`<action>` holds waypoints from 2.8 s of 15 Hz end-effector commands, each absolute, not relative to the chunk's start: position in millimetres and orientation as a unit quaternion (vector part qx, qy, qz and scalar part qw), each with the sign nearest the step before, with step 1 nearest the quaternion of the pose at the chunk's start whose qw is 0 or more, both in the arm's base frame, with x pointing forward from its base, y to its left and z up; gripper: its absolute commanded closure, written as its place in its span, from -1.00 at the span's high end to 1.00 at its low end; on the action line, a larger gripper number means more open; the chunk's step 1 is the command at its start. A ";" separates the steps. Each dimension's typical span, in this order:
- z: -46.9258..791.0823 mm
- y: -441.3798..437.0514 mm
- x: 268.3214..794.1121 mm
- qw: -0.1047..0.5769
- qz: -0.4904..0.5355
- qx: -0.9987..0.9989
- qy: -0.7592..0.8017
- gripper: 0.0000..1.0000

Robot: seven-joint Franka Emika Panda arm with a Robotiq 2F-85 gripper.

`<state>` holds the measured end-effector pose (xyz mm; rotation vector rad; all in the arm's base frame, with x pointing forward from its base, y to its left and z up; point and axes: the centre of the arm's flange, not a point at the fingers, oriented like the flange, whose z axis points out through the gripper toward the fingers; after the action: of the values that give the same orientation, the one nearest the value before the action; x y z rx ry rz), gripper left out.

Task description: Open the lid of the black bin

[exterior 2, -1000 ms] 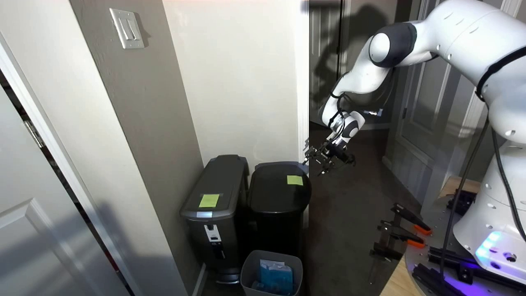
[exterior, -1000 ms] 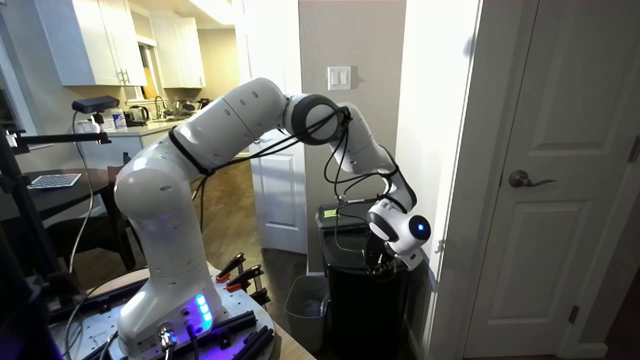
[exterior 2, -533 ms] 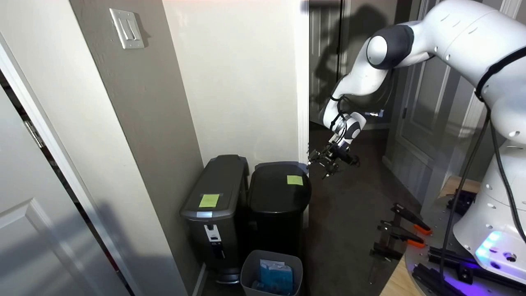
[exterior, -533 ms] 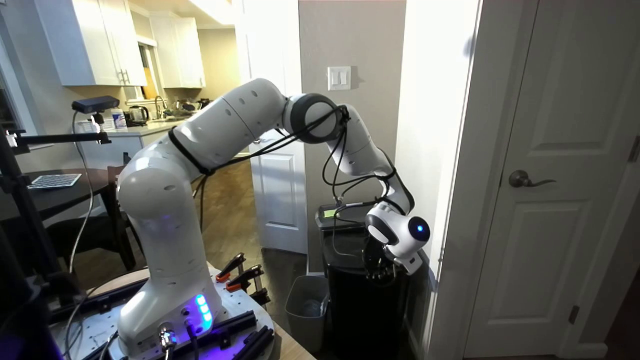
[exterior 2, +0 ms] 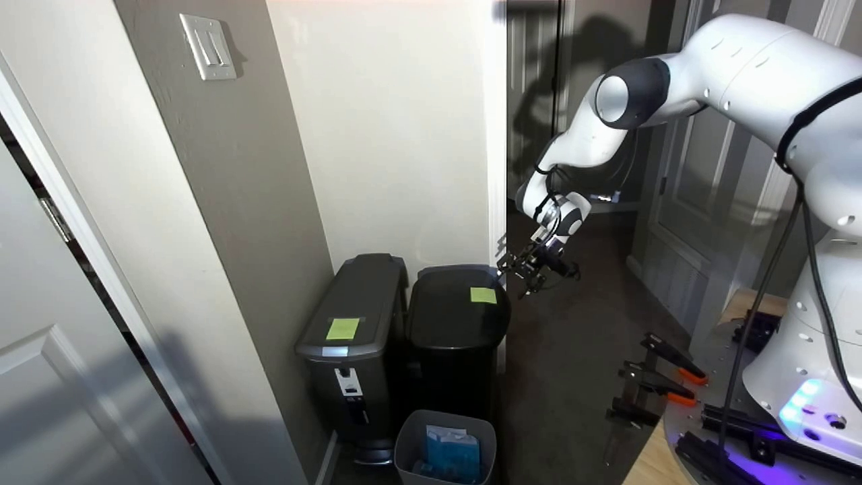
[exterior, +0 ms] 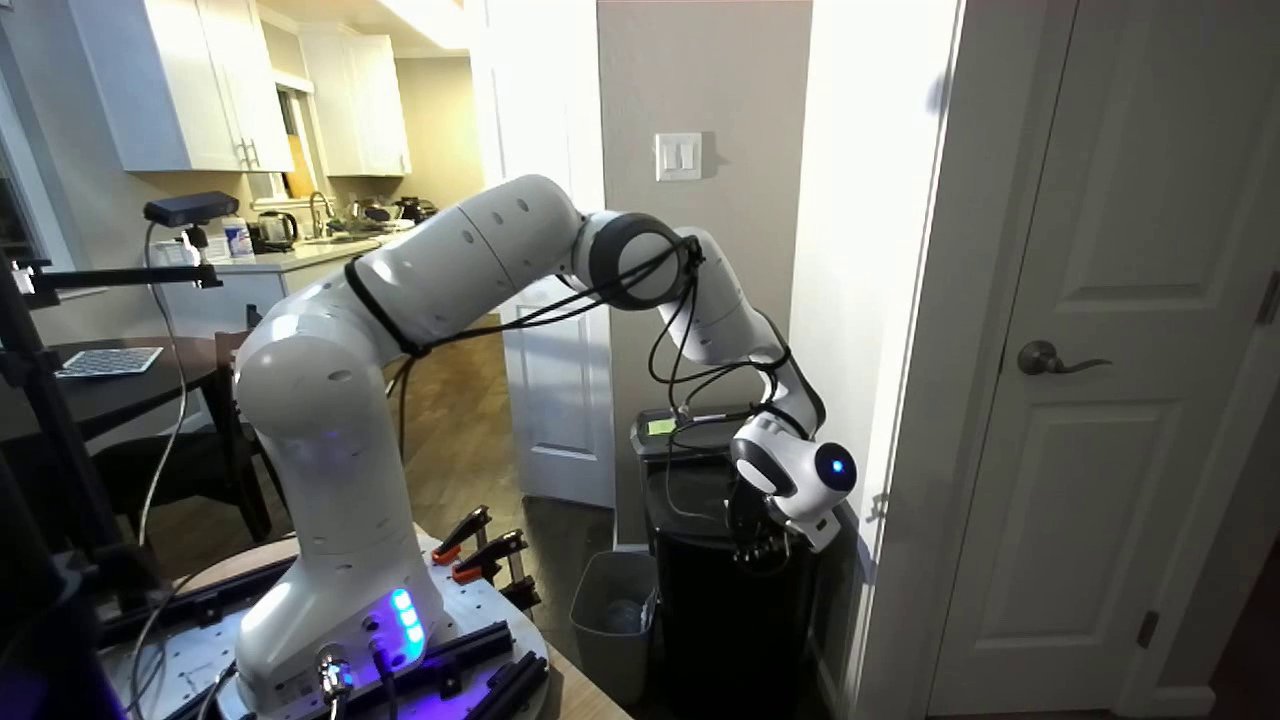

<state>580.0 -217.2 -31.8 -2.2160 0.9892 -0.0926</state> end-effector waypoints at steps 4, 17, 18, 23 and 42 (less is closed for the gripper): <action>-60.5 -221.3 596.2 0.366 -0.038 -0.851 0.375 1.00; -49.3 -193.2 603.9 0.407 -0.059 -0.842 0.349 1.00; -46.1 -192.7 602.3 0.408 -0.063 -0.842 0.346 1.00; -26.8 -192.1 597.4 0.421 -0.084 -0.844 0.322 1.00; 53.6 -173.3 586.3 0.410 -0.109 -0.862 0.278 1.00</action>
<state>601.8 -187.3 28.9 -2.1826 0.7410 -0.2434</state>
